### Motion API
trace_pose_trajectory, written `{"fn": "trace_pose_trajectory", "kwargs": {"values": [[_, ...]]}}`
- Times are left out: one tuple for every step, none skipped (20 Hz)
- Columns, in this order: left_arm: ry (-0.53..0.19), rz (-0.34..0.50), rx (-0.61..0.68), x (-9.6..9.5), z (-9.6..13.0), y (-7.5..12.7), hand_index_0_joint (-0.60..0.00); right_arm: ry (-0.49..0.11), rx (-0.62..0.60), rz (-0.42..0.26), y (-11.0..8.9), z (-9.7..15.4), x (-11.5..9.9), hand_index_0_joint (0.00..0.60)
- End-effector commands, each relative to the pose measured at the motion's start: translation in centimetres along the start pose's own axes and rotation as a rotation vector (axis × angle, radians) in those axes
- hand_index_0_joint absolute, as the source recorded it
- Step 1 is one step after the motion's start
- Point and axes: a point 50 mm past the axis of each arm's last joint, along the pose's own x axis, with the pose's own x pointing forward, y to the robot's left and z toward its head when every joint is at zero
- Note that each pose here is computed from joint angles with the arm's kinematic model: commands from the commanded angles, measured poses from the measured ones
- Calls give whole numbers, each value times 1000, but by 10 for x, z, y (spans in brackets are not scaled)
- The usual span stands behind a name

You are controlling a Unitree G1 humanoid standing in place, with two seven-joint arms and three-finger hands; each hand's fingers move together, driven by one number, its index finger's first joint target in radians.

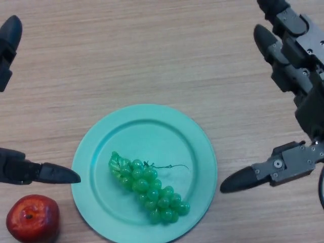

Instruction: Pick up the green grapes and place it on the plate

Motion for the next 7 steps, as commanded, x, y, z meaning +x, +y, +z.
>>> {"fn": "trace_pose_trajectory", "kwargs": {"values": [[-149, 34, 100, -1, 28, 5, 0, -187, -12, -10, 0, 25, -5, 0], [-149, 35, 95, -2, 29, 5, 0, -185, -6, -13, -1, 24, -7, 0], [-151, 32, 97, -3, 29, 4, 0, -182, -4, -14, -2, 23, -7, 0], [-153, 26, 100, -4, 30, 4, 0, -178, -1, -17, -3, 23, -8, 0], [-152, 26, 97, -4, 30, 5, 0, -174, -3, -18, -3, 23, -8, 0], [-153, 30, 94, -5, 30, 6, 0, -167, -6, -17, -3, 22, -8, 0], [-156, 32, 91, -5, 31, 6, 0, -163, -9, -13, -2, 22, -8, 0]]}}
